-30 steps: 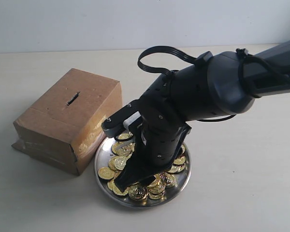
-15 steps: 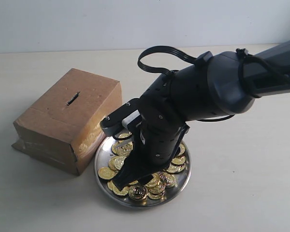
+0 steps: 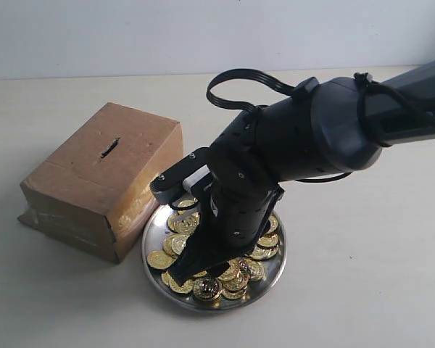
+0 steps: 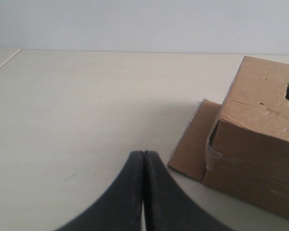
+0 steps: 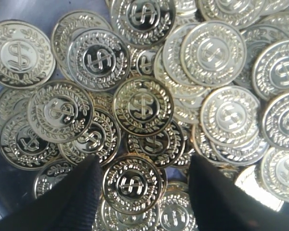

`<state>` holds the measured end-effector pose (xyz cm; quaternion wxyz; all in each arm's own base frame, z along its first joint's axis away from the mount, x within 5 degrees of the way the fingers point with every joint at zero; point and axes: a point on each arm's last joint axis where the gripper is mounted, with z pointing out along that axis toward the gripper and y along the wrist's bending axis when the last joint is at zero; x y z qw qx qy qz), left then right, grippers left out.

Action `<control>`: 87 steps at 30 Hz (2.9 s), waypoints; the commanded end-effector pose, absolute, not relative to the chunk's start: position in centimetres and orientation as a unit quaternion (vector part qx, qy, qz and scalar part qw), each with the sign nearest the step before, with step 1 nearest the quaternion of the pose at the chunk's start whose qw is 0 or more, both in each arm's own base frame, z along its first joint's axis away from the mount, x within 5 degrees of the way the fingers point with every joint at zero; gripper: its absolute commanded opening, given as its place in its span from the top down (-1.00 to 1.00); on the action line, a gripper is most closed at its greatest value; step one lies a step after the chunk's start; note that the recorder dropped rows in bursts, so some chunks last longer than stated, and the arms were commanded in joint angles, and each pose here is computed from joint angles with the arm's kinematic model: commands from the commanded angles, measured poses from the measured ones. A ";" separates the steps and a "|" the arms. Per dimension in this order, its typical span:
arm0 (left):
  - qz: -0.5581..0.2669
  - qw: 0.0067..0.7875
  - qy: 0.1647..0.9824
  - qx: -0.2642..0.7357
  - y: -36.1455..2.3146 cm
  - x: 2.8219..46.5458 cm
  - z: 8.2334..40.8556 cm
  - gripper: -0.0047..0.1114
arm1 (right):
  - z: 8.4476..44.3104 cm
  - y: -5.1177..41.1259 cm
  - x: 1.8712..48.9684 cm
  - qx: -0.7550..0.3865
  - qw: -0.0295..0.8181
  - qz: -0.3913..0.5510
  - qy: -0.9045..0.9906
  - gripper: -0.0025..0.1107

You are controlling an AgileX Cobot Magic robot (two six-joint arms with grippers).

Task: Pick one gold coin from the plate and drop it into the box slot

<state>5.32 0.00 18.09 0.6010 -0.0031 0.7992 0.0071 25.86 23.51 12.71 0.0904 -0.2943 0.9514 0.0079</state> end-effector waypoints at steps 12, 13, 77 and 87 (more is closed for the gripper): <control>0.004 0.607 0.795 -0.004 0.0 5.3 18.1 0.92 | 11.7 23.8 26.2 -0.295 0.090 0.008 0.951 0.02; 0.004 0.607 0.795 -0.004 0.0 5.3 18.1 0.92 | 11.7 23.8 26.2 -0.295 0.090 0.008 0.951 0.02; 0.004 0.607 0.795 -0.004 0.0 5.3 18.1 0.92 | 15.8 23.6 26.1 -0.269 0.125 0.026 0.955 0.94; 0.004 0.607 0.795 -0.004 0.0 5.3 18.1 0.92 | 19.2 23.2 24.8 -0.509 0.132 0.024 0.850 0.96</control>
